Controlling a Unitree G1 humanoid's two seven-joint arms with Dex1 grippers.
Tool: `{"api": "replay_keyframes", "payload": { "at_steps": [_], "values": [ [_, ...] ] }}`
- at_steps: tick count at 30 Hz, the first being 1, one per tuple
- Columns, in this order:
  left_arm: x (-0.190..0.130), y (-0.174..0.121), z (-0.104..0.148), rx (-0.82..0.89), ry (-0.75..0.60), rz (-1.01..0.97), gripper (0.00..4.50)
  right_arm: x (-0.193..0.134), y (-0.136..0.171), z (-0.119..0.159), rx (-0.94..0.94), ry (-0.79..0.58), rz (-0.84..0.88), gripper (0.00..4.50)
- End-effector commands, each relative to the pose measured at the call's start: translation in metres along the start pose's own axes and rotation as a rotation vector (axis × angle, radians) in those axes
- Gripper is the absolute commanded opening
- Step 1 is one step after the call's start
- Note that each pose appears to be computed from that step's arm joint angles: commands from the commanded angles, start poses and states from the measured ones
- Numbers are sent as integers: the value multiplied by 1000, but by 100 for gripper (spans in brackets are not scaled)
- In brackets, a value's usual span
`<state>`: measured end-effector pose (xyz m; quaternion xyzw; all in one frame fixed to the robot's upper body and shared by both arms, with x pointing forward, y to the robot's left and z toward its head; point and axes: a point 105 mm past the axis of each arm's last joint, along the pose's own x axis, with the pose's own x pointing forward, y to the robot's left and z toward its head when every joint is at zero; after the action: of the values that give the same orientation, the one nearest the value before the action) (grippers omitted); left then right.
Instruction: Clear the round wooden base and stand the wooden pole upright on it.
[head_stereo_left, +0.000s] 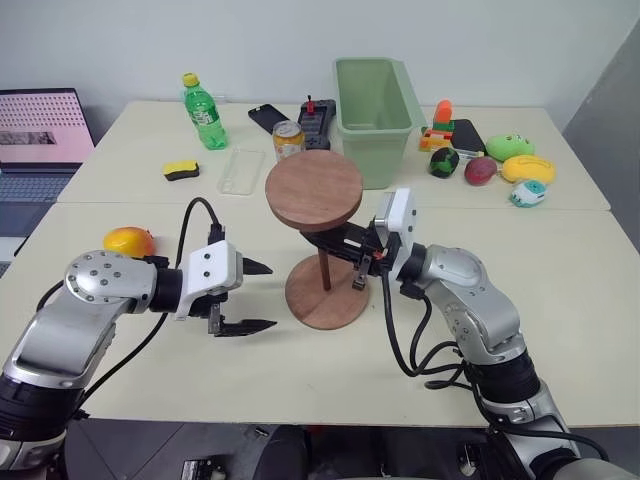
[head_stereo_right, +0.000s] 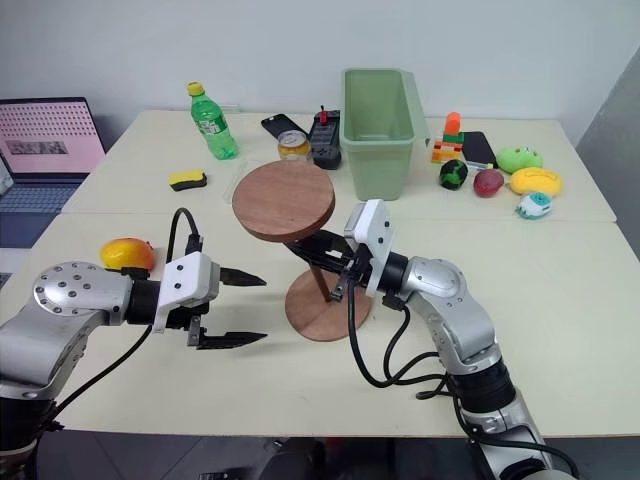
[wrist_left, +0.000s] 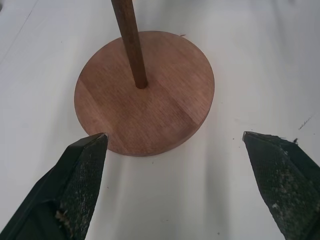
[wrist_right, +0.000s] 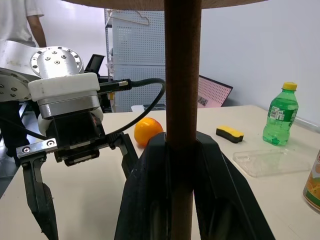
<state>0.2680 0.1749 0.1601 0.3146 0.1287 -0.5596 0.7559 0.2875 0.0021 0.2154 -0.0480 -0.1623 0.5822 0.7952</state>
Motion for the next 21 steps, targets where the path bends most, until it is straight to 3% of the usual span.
{"api": "replay_keyframes", "payload": {
  "at_steps": [1,7,13,20,21],
  "values": [
    [-1,1,4,30,-13,10,450,-2,1,-14,44,51,-13,24],
    [0,1,2,26,-14,8,450,-8,-11,-48,105,192,-101,24],
    [0,1,3,23,-18,12,450,-16,-14,-66,130,244,-128,24],
    [2,1,3,24,-26,19,450,-11,-6,-56,110,218,-88,24],
    [2,2,4,27,-29,22,450,-10,-7,-53,105,210,-89,59]
  ]
}}
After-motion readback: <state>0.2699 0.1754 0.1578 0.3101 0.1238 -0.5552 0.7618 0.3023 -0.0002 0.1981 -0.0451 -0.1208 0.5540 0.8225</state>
